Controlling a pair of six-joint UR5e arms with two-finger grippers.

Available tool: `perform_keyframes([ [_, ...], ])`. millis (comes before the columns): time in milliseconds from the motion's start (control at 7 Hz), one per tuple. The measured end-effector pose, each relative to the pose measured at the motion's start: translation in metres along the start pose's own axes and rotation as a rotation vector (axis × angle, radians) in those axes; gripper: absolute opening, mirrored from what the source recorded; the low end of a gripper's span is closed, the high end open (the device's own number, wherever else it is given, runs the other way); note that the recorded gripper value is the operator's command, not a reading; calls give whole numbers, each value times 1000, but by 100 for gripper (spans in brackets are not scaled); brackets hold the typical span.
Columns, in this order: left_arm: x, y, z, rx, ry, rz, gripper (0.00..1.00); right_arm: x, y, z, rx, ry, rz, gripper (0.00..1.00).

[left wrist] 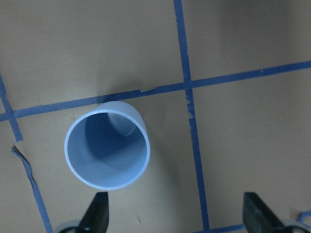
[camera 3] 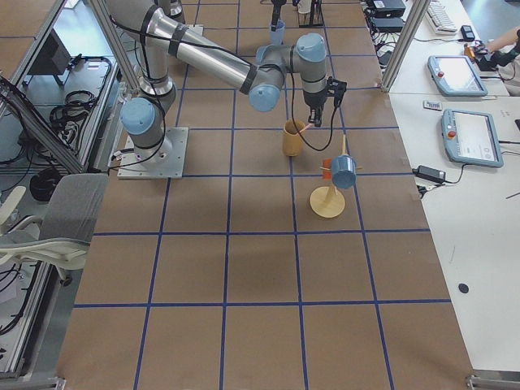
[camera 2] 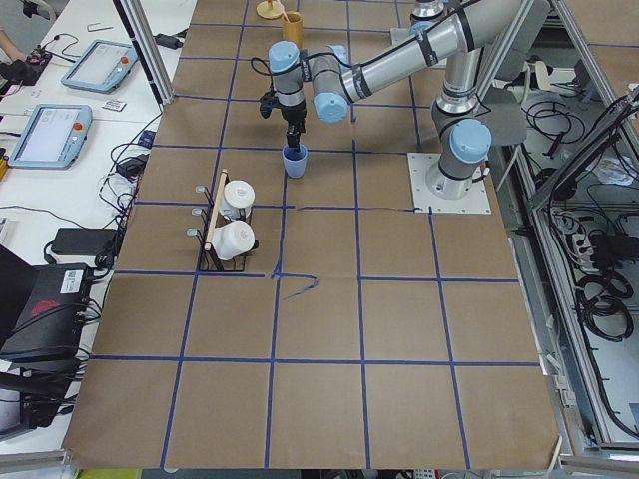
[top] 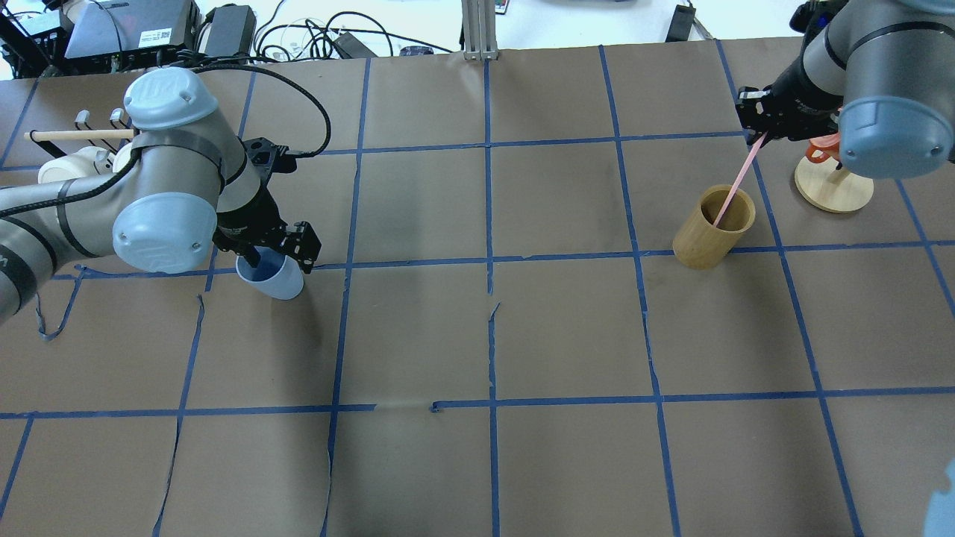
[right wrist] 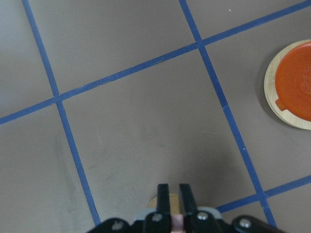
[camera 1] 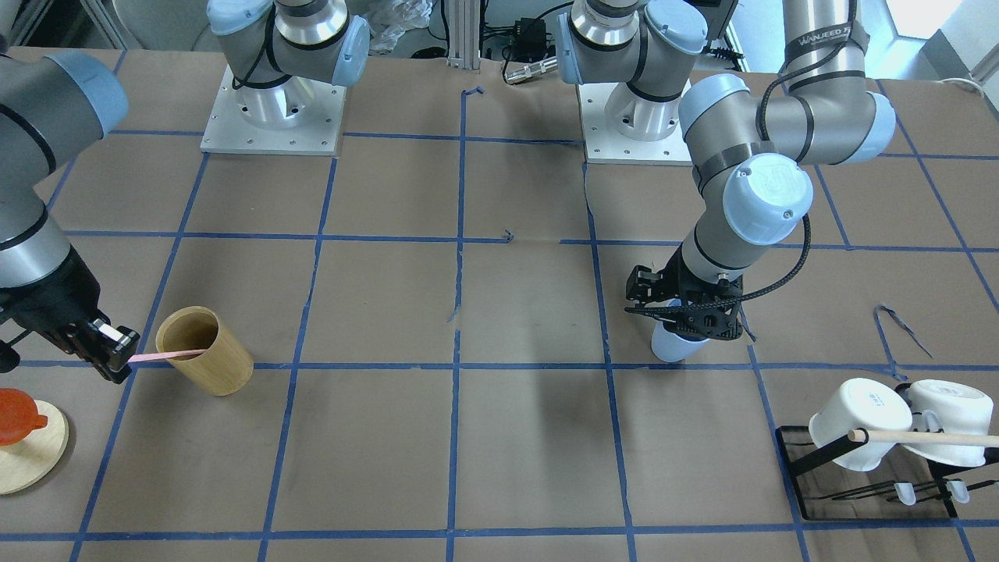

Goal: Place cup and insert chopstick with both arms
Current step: 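Carry the blue cup toward the table center while the right gripper lifts the stick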

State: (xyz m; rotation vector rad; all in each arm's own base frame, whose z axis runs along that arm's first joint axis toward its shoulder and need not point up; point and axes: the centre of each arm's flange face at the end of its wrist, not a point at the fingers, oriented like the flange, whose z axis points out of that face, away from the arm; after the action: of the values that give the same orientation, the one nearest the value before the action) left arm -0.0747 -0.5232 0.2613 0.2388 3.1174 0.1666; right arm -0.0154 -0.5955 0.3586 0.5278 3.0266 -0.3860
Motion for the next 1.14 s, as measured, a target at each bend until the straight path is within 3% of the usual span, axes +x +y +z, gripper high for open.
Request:
perform_keyframes([
  [429,0,-3,12,-4,-1,1,0,-2,-6,-25,11,-1,1,0],
  [714,8,-10,1,21,-9,-14,0,-3,1,-49,14,-1,1,0],
  [1000,80,-25,-34,70,-19,-99,0,-7,1,-86,18,2,-1,0],
  [1143,128,-34,-52,91,6,-166,0,-8,-4,-110,10,13,-1,0],
])
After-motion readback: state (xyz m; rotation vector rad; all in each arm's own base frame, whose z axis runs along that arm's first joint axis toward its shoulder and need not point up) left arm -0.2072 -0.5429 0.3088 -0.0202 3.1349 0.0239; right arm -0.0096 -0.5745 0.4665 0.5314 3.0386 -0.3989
